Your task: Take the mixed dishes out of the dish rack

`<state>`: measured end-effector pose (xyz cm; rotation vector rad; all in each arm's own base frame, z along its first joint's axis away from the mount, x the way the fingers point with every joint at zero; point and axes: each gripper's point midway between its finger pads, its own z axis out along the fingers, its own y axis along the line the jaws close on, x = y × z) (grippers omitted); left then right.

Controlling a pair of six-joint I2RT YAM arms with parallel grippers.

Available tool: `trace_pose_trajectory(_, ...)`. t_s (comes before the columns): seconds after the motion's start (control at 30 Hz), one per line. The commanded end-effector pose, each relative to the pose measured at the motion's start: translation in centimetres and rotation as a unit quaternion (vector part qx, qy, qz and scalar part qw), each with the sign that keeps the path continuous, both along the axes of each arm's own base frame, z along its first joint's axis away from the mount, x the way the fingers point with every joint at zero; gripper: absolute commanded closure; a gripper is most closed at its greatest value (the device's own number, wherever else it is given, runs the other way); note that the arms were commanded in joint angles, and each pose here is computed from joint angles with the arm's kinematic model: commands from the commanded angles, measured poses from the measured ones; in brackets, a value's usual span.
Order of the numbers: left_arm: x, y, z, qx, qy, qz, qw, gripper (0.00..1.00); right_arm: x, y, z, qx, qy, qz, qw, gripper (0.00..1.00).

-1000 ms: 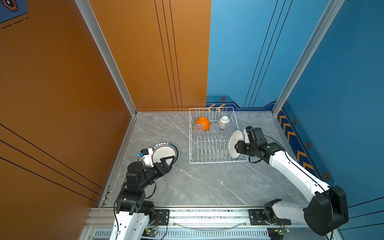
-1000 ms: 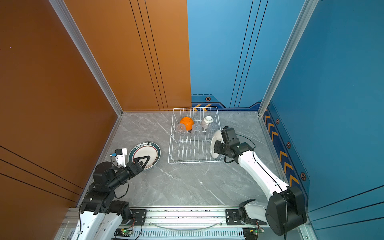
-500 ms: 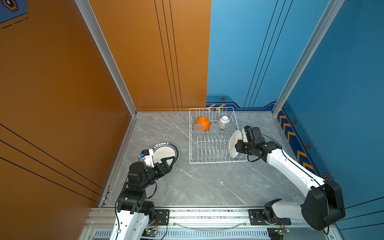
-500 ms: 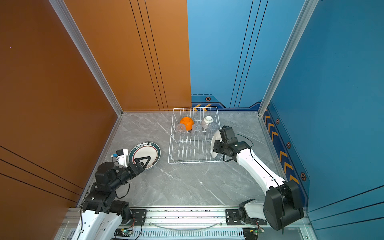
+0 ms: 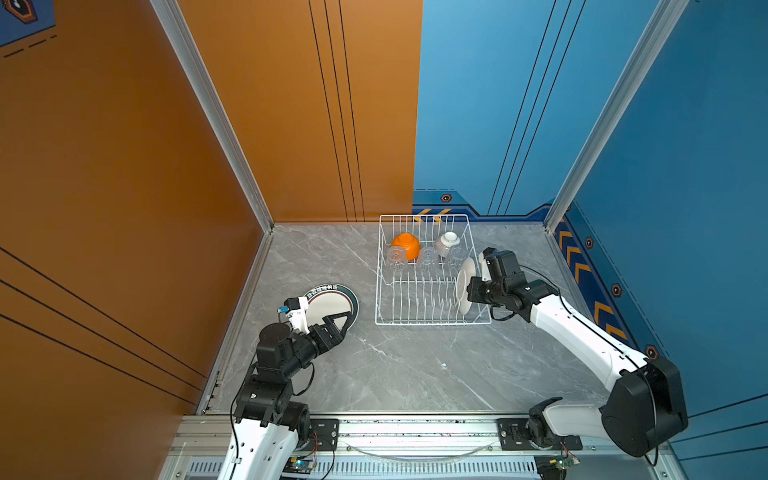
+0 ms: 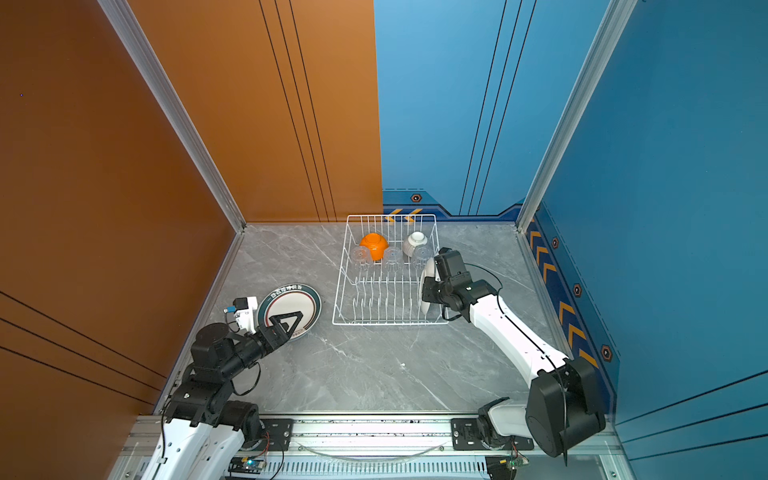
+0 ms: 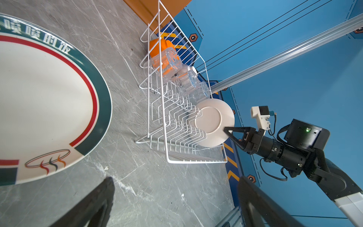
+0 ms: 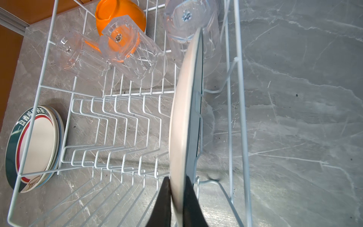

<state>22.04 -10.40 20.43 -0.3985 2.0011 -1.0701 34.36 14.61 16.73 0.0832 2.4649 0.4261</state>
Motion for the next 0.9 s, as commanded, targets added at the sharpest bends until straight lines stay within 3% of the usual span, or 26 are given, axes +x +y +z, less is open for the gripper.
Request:
trace_pose_trajectory(0.0, 0.0, -0.1, 0.2, 0.000, -0.005, -0.002, 1.000, 0.02, 1.4, 0.5, 3.0, 0.018, -0.036, -0.022, 0.999, 0.99)
trace_pose_trajectory(0.87, 0.4, -0.5, 0.0, 0.025, 0.003, -0.009, 1.000, 0.02, 0.9, 5.2, 9.7, 0.122, -0.087, 0.011, 0.989, 1.00)
